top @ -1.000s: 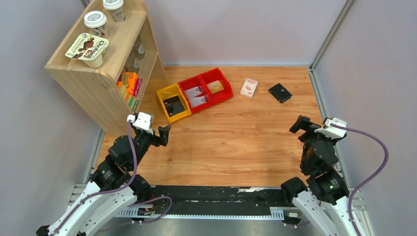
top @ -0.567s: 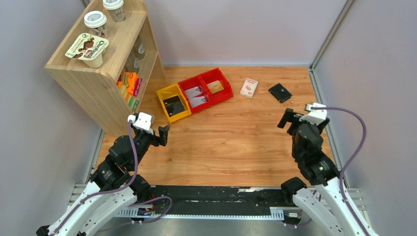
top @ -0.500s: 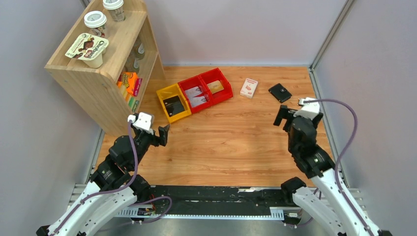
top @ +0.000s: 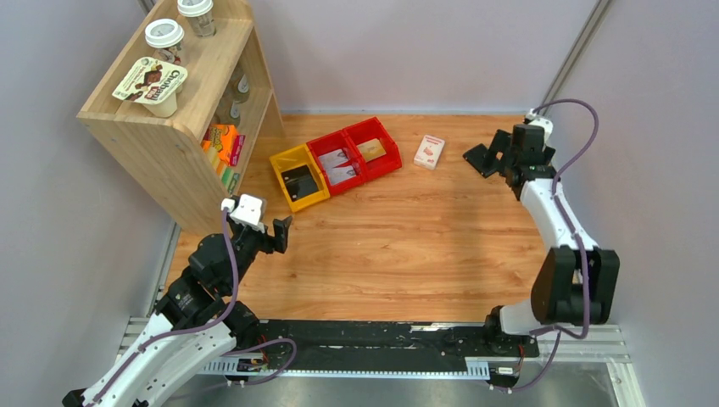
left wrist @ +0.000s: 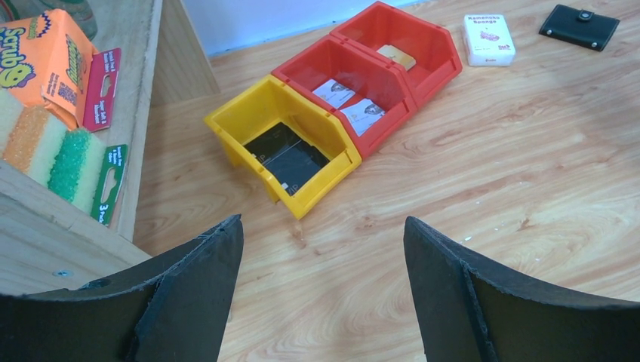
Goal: Take the credit cards out of the card holder
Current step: Move the card holder to the center of the board.
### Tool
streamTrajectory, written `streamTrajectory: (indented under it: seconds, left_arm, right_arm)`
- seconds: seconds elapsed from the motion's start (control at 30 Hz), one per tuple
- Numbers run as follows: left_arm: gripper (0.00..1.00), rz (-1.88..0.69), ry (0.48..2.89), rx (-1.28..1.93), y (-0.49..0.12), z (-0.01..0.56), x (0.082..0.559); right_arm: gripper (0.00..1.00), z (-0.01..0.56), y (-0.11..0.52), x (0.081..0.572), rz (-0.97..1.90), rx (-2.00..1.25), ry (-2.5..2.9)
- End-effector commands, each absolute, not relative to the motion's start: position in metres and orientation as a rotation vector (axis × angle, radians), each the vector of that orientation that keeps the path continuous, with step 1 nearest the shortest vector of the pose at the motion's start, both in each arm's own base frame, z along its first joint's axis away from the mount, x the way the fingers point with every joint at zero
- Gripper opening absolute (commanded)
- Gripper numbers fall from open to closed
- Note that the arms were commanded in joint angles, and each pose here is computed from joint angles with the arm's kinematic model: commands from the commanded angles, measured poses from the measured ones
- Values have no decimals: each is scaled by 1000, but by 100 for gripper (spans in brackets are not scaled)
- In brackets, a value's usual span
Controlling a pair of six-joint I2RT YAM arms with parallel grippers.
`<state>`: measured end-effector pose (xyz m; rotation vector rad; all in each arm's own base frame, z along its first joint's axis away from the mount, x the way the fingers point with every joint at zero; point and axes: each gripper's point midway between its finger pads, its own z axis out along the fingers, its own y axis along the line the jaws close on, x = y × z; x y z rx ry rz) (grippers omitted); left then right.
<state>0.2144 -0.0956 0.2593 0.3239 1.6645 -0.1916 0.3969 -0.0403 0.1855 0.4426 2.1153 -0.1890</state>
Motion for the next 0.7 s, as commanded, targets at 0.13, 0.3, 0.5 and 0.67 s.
streamTrajectory:
  seconds: [0.13,0.3,0.5,0.67]
  left_arm:
    - [85,-165,1653,323,-92,268,216]
    - [85,-128,1673,326,-89,264,218]
    - [85,-97,1691,323,-86,259,222]
    - [85,-71,1702,350,-87,256,224]
  right_arm:
    - [94,162,-68,487,118,503,2121]
    - [84,130,-71,533,226,429,2182]
    - [74,83,-68,563,293,398,2285]
    - [69,56,-69,561,246,442,2371]
